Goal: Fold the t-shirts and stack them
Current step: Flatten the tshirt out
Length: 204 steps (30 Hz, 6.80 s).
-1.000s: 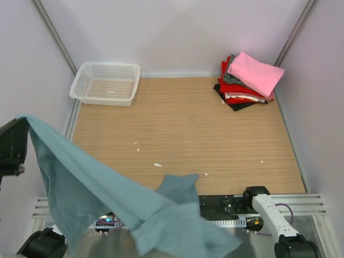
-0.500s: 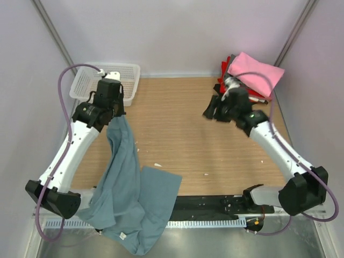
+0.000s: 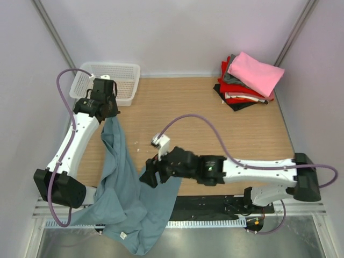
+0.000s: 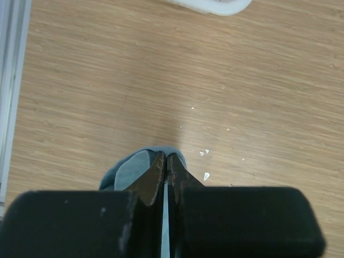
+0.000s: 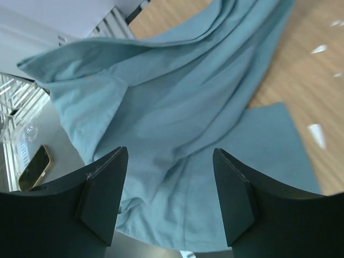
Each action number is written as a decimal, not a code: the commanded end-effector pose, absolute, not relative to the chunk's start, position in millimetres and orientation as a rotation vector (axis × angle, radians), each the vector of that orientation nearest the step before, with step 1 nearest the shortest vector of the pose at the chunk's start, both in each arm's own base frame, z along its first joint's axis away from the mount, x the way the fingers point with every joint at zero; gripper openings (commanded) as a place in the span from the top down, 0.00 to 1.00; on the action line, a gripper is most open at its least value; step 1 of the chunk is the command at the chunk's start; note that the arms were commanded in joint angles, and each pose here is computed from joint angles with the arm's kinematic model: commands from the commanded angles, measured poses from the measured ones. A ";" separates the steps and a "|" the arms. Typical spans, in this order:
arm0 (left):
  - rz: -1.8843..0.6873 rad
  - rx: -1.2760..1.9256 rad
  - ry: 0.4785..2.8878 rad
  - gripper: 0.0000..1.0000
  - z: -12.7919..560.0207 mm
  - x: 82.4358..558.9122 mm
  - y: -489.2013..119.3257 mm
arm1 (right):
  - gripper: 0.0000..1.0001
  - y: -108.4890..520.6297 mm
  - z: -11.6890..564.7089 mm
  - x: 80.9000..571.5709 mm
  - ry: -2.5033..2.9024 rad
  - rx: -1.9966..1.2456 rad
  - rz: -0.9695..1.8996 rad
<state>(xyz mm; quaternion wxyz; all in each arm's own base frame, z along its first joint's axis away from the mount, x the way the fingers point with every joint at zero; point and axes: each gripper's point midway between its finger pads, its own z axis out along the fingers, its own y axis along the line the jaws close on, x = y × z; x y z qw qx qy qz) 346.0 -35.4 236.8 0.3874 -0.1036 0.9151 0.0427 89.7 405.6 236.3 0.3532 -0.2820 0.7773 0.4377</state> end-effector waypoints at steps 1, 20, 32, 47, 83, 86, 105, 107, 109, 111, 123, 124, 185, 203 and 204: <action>0.011 -0.308 2.279 1.00 245.8 349.6 -41.2 | 0.29 453.5 246.7 62.3 1.959 -0.672 1.231; -0.048 -0.320 2.257 1.00 244.3 339.1 -39.7 | 0.33 523.1 242.8 -35.2 1.974 -0.688 1.459; -0.059 -0.315 2.247 1.00 257.6 343.1 -41.5 | 0.37 509.1 205.4 -52.6 2.091 -0.636 1.297; -0.059 -0.317 2.248 1.00 256.7 338.0 -40.6 | 0.43 512.2 187.7 -61.4 2.142 -0.640 1.296; -0.371 -0.272 1.756 1.00 426.9 237.2 -47.0 | 0.99 207.8 424.2 113.1 1.811 -0.289 0.505; -0.468 -0.170 1.652 1.00 457.1 211.2 -59.4 | 0.99 188.9 457.6 119.6 1.763 -0.302 0.514; -0.542 -0.072 1.611 1.00 453.4 260.5 -85.3 | 0.99 134.1 488.1 150.1 1.550 -0.375 -0.238; -0.540 -0.071 1.618 1.00 447.1 266.2 -86.3 | 0.99 135.3 494.6 162.5 1.568 -0.288 -0.350; -0.531 -0.085 1.626 1.00 442.1 269.2 -84.9 | 0.99 144.5 488.8 181.1 1.591 -0.284 -0.580; -0.529 -0.085 1.628 1.00 439.5 266.8 -84.1 | 0.99 133.1 476.3 208.1 1.655 -0.152 -0.752; -0.396 -0.095 1.724 1.00 410.5 253.7 -65.0 | 0.99 104.9 426.6 349.6 1.921 -0.137 -0.303; -0.399 -0.092 1.719 1.00 411.9 251.4 -65.2 | 0.99 101.4 424.6 353.6 1.925 -0.133 -0.220; -0.111 -0.190 2.126 1.00 291.9 408.7 -48.0 | 0.99 109.2 329.7 476.4 1.887 -0.138 -0.118; -0.108 -0.465 2.287 0.36 233.5 406.7 -22.7 | 0.16 126.3 270.1 492.7 2.087 -0.080 0.029; -0.128 -0.455 2.277 0.36 231.4 407.6 -28.1 | 0.16 125.8 255.7 476.1 2.127 -0.080 0.050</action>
